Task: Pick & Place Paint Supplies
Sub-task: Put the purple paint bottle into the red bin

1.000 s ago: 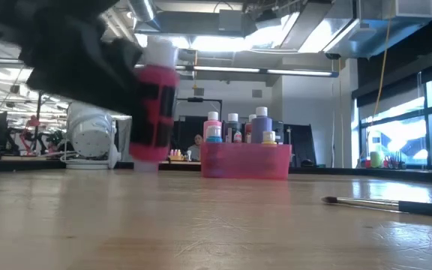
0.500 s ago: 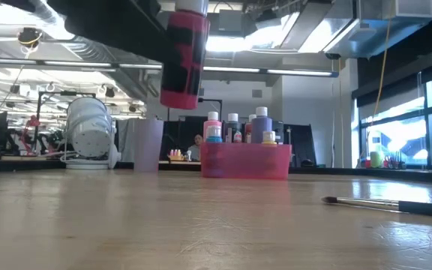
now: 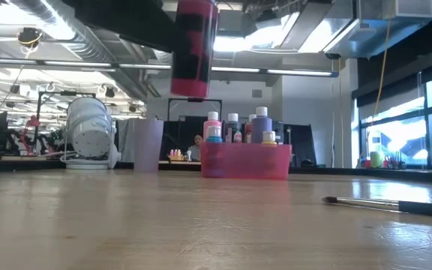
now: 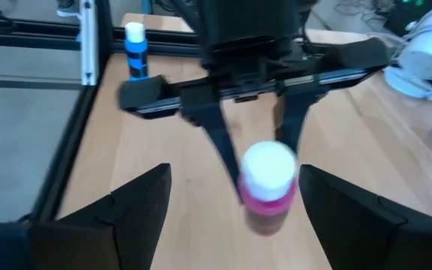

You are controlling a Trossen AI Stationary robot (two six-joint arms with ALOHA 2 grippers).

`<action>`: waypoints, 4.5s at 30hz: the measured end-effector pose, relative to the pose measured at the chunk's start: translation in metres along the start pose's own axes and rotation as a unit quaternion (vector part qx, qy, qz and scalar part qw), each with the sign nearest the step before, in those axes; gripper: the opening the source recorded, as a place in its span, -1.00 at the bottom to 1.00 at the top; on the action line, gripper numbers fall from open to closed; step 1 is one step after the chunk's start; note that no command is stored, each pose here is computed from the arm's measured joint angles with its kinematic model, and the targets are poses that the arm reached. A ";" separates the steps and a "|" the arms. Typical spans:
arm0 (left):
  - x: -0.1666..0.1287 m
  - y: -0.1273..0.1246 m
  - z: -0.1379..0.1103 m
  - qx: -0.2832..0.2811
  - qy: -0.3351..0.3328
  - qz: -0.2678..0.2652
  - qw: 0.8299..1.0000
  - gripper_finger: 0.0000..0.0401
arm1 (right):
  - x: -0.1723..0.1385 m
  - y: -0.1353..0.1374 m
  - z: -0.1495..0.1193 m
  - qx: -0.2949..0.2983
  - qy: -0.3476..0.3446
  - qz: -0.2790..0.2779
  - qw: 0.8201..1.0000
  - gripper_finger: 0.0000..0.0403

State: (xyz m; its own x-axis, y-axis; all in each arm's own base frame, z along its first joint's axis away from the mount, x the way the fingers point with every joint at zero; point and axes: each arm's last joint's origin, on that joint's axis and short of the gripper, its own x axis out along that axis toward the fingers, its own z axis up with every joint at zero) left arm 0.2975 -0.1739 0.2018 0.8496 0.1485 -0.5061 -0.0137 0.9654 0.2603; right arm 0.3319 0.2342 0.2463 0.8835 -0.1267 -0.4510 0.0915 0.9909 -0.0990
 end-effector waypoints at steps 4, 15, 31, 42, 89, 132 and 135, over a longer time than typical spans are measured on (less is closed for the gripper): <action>0.000 -0.001 0.004 -0.006 -0.017 -0.003 1.000 -0.36 | 0.003 -0.004 0.001 -0.011 0.000 -0.010 1.000 0.48; -0.001 -0.001 0.012 -0.005 -0.054 -0.006 0.998 -0.36 | 0.008 -0.011 0.003 -0.025 0.001 -0.019 1.000 0.48; 0.000 0.000 0.014 -0.004 -0.063 -0.005 0.998 -0.36 | 0.014 -0.019 0.005 -0.018 0.003 -0.024 1.000 0.44; 0.000 0.000 0.014 -0.003 -0.063 -0.004 0.998 -0.36 | 0.014 -0.018 0.005 -0.016 0.006 -0.010 1.000 -0.04; 0.000 0.002 0.011 0.034 -0.050 0.039 0.997 0.22 | 0.007 -0.033 -0.013 0.078 0.105 -0.058 0.990 -0.41; -0.023 0.095 -0.032 0.141 0.250 0.080 0.955 -0.13 | -0.087 -0.185 0.151 0.012 -0.094 -0.078 0.992 -0.41; -0.042 0.119 -0.030 0.159 0.266 0.140 0.940 -0.14 | -0.095 -0.175 0.147 -0.005 -0.091 -0.086 0.992 -0.41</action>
State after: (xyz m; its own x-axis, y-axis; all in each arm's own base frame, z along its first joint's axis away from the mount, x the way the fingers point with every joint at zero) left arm 0.2449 -0.0590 0.2293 0.4510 0.5553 -0.6988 0.0323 0.7722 0.6345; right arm 0.2997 0.0796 0.4371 0.9238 -0.2815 -0.2593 0.2433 0.9550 -0.1698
